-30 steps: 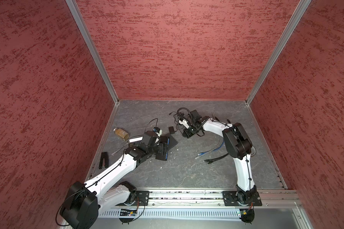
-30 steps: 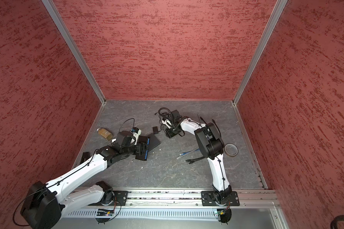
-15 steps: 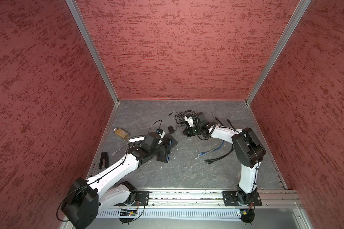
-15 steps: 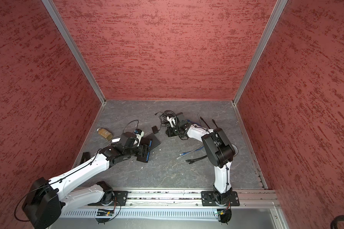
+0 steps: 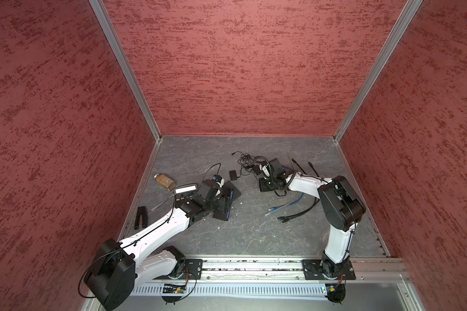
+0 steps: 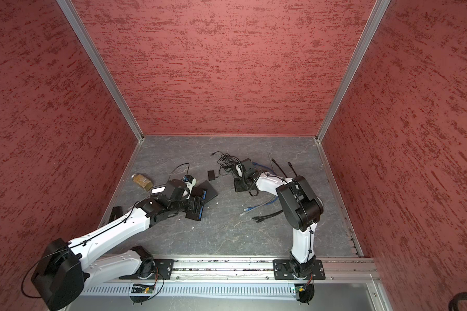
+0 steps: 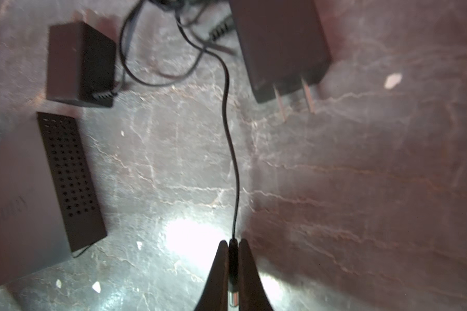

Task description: Insert the plug into the switch port

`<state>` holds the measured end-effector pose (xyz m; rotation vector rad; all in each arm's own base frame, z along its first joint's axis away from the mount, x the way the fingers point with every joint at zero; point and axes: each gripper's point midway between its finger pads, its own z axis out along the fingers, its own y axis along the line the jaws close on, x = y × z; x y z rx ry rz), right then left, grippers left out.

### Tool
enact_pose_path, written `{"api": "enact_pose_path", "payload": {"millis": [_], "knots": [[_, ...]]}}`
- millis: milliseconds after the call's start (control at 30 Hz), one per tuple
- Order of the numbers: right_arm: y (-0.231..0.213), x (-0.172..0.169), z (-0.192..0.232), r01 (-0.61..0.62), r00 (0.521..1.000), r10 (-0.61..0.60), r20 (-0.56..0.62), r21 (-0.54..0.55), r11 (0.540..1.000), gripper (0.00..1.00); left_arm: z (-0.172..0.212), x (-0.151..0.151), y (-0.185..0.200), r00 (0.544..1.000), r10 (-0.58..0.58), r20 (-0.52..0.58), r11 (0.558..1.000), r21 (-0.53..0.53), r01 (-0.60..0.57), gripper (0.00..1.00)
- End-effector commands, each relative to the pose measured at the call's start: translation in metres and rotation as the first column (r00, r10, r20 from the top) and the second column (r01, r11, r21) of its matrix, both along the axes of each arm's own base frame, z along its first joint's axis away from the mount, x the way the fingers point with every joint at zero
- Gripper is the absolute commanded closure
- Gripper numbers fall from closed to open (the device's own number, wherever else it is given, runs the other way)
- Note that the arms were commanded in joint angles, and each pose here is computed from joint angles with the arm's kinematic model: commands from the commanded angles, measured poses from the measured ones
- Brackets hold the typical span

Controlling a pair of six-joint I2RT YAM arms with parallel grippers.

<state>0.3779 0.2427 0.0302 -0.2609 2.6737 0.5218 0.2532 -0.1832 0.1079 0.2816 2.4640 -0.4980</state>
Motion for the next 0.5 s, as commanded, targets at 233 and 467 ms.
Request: {"api": "enact_pose_path", "payload": {"millis": [233, 467], "knots": [[-0.029, -0.011, -0.015, 0.001, 0.996, -0.018, -0.087, -0.191, 0.982, 0.79, 0.014, 0.010, -0.007, 0.998, -0.004, 0.065, 1.000, -0.029, 0.006, 0.48], [-0.033, -0.003, -0.008, -0.028, 0.996, 0.007, -0.085, -0.252, 0.967, 0.67, 0.012, 0.010, -0.007, 0.998, -0.006, 0.061, 1.000, -0.026, 0.008, 0.48]]}}
